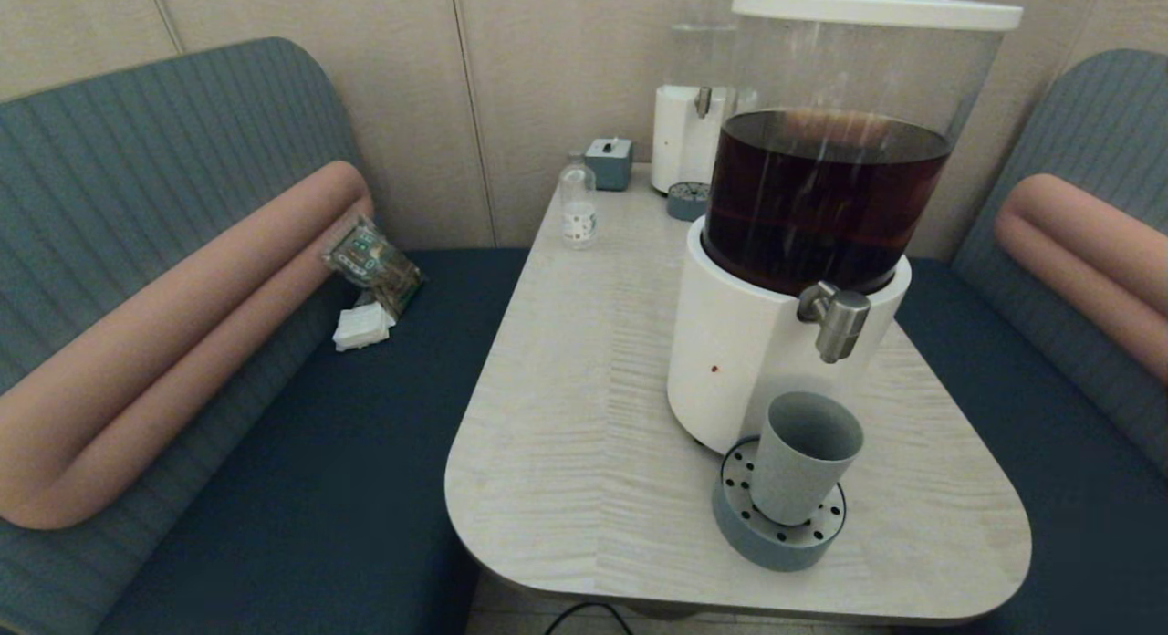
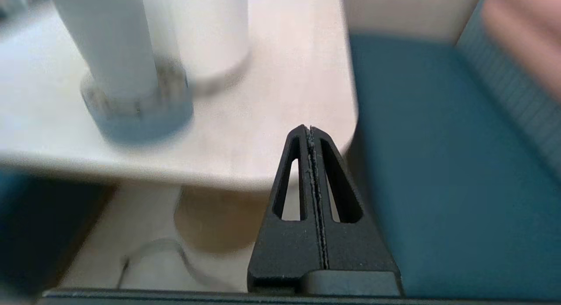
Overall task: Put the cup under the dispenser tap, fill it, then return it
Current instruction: Turn on the faucet
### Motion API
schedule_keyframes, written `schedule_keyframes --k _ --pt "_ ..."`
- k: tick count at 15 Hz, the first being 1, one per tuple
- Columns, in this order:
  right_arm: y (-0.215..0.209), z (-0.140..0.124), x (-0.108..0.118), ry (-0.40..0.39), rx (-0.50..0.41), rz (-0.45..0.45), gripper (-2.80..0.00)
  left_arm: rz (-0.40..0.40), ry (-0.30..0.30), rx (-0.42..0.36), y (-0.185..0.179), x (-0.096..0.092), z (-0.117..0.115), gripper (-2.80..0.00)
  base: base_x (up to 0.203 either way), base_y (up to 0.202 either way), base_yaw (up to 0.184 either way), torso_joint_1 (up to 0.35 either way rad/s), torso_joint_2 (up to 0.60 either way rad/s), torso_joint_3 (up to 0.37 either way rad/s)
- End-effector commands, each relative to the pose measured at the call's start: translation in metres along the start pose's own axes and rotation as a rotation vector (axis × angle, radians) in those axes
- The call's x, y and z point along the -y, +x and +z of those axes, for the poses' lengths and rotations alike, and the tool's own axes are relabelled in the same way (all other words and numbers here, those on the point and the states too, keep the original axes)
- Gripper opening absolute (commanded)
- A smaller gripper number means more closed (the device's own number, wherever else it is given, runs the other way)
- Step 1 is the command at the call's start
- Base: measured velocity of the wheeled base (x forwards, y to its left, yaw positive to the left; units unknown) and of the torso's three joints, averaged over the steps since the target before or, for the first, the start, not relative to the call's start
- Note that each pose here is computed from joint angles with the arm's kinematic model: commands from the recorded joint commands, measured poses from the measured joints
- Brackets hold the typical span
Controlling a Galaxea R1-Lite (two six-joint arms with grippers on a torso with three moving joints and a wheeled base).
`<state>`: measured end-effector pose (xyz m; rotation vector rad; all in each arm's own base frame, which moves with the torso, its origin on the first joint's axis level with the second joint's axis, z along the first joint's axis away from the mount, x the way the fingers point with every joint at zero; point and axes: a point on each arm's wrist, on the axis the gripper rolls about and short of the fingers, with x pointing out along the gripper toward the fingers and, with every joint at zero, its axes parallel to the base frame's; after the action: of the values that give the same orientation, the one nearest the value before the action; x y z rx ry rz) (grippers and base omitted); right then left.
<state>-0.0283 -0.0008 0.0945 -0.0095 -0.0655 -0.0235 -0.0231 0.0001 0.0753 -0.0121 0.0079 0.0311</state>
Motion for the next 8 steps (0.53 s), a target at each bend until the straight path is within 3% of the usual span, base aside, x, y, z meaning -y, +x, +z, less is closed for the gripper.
schedule_keyframes --k 1,4,8 --pt "-0.008 0.033 0.001 0.012 0.078 -0.002 -2.8 0.001 0.0 -0.002 0.0 0.0 0.0 -2.8 0.0 0.0 0.0 0.0 0.0 0.0" --pt "-0.028 0.129 0.003 0.069 0.202 0.016 -2.8 0.0 0.0 -0.001 0.0 0.0 0.0 -2.8 0.0 0.0 0.0 0.0 0.0 0.0" --pt "0.032 0.259 0.002 0.098 0.114 0.058 -2.8 0.001 0.0 0.0 0.0 0.0 0.0 -2.8 0.0 0.0 0.0 0.0 0.0 0.0"
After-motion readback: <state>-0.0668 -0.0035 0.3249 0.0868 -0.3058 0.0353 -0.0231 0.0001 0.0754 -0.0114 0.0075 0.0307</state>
